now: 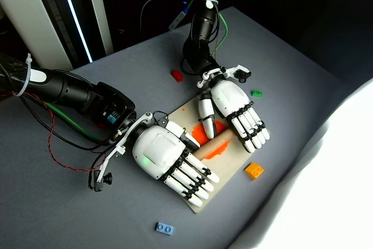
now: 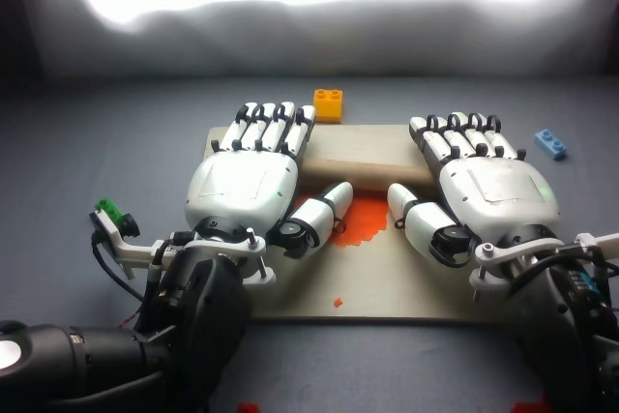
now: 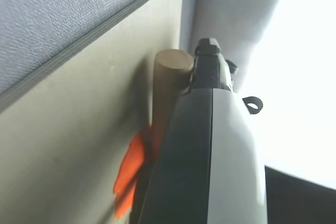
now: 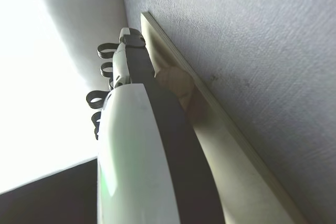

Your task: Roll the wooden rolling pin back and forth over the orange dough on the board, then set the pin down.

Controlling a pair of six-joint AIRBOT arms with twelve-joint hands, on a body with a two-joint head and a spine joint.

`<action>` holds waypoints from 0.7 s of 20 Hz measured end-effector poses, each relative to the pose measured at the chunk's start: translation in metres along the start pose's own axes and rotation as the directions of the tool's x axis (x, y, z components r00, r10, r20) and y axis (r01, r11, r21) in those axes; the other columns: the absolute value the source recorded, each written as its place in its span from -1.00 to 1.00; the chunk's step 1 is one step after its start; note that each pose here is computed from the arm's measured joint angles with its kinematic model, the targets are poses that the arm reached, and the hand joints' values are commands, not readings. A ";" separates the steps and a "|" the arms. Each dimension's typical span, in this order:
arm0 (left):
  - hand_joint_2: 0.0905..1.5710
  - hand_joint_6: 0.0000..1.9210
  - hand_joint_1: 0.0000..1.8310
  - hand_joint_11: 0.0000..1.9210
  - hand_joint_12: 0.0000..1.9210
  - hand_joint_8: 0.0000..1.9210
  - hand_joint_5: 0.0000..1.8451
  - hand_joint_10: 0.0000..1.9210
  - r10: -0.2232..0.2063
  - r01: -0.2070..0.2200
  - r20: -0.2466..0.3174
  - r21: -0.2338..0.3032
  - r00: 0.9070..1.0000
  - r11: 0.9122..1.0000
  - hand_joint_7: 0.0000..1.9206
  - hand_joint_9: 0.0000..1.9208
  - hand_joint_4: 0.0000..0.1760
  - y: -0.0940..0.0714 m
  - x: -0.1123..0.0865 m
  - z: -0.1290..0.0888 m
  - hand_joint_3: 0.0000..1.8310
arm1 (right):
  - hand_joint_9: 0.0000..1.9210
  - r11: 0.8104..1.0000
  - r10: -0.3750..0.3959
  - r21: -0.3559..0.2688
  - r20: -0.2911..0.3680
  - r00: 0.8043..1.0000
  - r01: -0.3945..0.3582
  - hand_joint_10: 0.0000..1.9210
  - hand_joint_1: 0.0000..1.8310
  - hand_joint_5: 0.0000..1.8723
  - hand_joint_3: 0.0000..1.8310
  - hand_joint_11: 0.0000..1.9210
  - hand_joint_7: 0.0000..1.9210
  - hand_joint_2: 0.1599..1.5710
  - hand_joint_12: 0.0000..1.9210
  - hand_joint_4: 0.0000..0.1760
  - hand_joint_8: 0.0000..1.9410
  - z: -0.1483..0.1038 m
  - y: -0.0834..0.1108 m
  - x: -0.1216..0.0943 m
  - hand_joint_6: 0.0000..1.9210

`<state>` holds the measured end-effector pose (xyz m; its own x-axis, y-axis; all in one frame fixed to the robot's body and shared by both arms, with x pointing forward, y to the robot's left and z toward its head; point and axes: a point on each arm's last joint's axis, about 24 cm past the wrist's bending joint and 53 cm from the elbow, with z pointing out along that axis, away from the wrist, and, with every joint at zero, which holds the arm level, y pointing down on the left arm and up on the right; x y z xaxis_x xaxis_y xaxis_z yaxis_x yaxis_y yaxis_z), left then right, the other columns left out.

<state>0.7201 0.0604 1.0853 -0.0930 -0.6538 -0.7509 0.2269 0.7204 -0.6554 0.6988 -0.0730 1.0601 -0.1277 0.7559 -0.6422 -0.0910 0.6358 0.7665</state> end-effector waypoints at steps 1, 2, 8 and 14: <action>0.83 -0.99 -1.00 -1.00 -1.00 -1.00 -0.97 -1.00 0.002 -0.002 0.000 -0.001 1.000 1.000 -0.99 -1.00 -1.00 0.000 0.000 0.000 -0.99 | -0.99 1.000 0.001 0.000 0.000 1.000 -0.001 -1.00 -1.00 -0.89 -1.00 -1.00 -0.91 0.93 -1.00 -1.00 -0.99 0.000 0.000 0.000 -0.99; 0.83 -0.99 -1.00 -1.00 -1.00 -1.00 -0.98 -1.00 0.002 -0.002 -0.001 -0.003 1.000 1.000 -0.99 -1.00 -1.00 0.000 0.000 0.000 -0.99 | -0.99 1.000 0.001 0.000 -0.001 1.000 -0.001 -1.00 -1.00 -0.90 -1.00 -1.00 -0.92 0.93 -1.00 -1.00 -1.00 0.000 0.000 0.000 -0.99; 0.83 -0.99 -1.00 -1.00 -1.00 -1.00 -0.97 -1.00 0.011 -0.011 -0.009 -0.004 1.000 1.000 -0.99 -1.00 -1.00 0.001 0.000 0.004 -0.99 | -0.99 1.000 0.002 0.000 -0.001 1.000 -0.002 -1.00 -1.00 -0.92 -1.00 -1.00 -0.93 0.92 -1.00 -1.00 -0.99 0.003 -0.002 -0.001 -1.00; 0.83 -0.99 -1.00 -1.00 -1.00 -1.00 -0.97 -1.00 0.015 -0.015 -0.012 -0.005 1.000 1.000 -1.00 -1.00 -1.00 0.002 -0.002 0.008 -0.99 | -1.00 1.000 0.010 0.000 0.000 1.000 -0.010 -1.00 -1.00 -0.90 -1.00 -1.00 -0.92 0.93 -1.00 -1.00 -0.99 0.007 -0.001 -0.003 -0.99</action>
<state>0.7281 0.0611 1.0859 -0.1016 -0.6398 -0.7618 0.2236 0.7315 -0.6442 0.7058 -0.0749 1.0611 -0.1285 0.7623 -0.6343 -0.0898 0.6280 0.7730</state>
